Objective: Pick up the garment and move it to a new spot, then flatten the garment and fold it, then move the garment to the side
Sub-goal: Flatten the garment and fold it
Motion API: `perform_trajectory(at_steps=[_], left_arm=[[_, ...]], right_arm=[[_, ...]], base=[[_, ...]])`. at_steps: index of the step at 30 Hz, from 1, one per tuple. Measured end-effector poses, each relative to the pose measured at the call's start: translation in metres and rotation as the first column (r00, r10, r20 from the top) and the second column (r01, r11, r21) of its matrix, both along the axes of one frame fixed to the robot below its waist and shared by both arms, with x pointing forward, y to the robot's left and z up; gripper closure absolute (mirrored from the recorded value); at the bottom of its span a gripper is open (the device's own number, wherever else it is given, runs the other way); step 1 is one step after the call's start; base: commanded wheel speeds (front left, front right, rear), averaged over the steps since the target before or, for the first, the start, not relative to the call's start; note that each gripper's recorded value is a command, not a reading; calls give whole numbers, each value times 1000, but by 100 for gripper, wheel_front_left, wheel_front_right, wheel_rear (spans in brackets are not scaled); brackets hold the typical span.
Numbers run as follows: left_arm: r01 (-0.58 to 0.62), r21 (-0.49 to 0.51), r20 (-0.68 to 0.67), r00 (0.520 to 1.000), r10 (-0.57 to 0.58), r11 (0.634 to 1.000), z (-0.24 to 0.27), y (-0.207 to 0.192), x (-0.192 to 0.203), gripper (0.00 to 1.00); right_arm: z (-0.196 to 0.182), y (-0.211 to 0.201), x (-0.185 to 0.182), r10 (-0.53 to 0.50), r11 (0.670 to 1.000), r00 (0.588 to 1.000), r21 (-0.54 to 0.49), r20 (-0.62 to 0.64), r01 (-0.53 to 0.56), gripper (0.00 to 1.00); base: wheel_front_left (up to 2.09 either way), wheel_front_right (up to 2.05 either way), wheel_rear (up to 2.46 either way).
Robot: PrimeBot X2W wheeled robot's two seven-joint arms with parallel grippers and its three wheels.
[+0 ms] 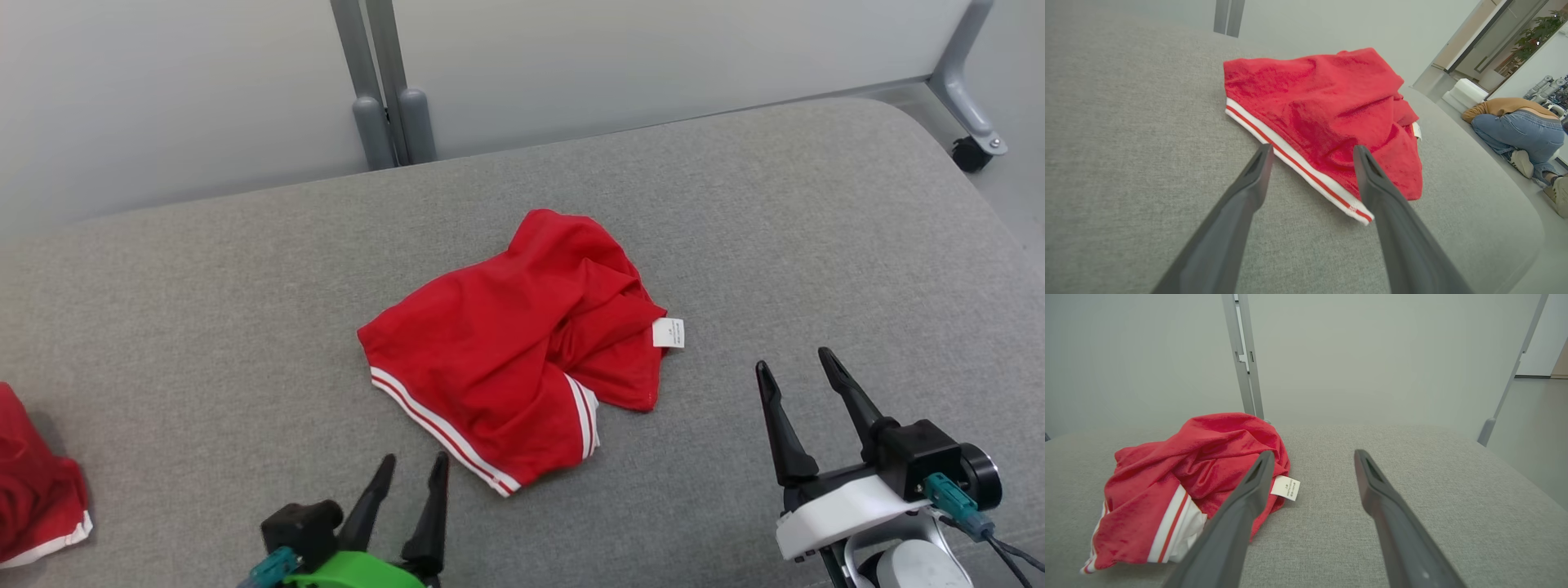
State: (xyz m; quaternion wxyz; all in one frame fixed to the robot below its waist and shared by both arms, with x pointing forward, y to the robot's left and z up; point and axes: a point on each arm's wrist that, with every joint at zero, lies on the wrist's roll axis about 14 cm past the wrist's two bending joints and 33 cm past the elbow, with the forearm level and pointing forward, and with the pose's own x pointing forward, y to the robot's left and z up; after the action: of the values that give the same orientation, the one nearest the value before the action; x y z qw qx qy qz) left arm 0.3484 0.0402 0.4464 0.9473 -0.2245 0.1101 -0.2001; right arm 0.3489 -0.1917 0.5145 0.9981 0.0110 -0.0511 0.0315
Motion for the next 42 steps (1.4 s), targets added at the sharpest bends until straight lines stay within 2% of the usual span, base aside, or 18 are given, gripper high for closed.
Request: perform_trajectory(at_steps=[3,8,15,17,18,19,25,29,32,35,38,42], left_arm=[[88,-47,-114,989,-93,995,-16,-27,-5,0],[161,-127,-302,933,-193,979,-46,-55,-22,0],[149,-220,-393,891,-228,964,-58,-71,-16,0],[160,-215,-408,881,-237,964,-62,-75,-12,0],[160,-213,-401,885,-236,964,-62,-76,-9,14],[156,-216,-393,890,-232,964,-60,-77,-5,100],[140,-251,-322,921,-220,958,-40,-79,10,100],[163,-291,-161,963,-216,943,9,-69,31,100],[214,-286,-18,973,-228,934,57,-51,43,100],[255,-238,137,964,-227,937,117,-27,53,100],[284,-153,274,932,-235,947,183,-3,56,100],[271,-72,380,897,-225,960,251,31,57,100]], right_arm=[[0,-3,1,-11,1000,1000,1,-2,11,0],[-2,-19,-4,-64,998,998,1,-11,64,0],[-6,-34,-10,-116,993,993,-3,-27,116,0],[-7,-36,-11,-124,992,992,0,-28,124,0],[-7,-36,-11,-126,992,992,0,-29,126,0],[-7,-36,-11,-128,992,991,1,-29,129,0],[-5,-39,-11,-136,991,991,2,-22,136,0],[-4,-39,-10,-132,991,991,-1,-18,132,0],[-6,-33,-9,-112,994,994,1,-21,112,0],[-4,-23,-4,-81,997,997,5,-14,81,0],[-2,-9,1,-38,999,999,12,-6,38,0],[6,4,6,-3,1000,1000,17,20,2,0]], base=[[0,0,0],[0,0,0],[0,0,0],[0,0,0],[0,0,0],[0,0,0],[0,0,0],[0,0,0],[0,0,0],[0,0,0],[0,0,0],[0,0,0]])
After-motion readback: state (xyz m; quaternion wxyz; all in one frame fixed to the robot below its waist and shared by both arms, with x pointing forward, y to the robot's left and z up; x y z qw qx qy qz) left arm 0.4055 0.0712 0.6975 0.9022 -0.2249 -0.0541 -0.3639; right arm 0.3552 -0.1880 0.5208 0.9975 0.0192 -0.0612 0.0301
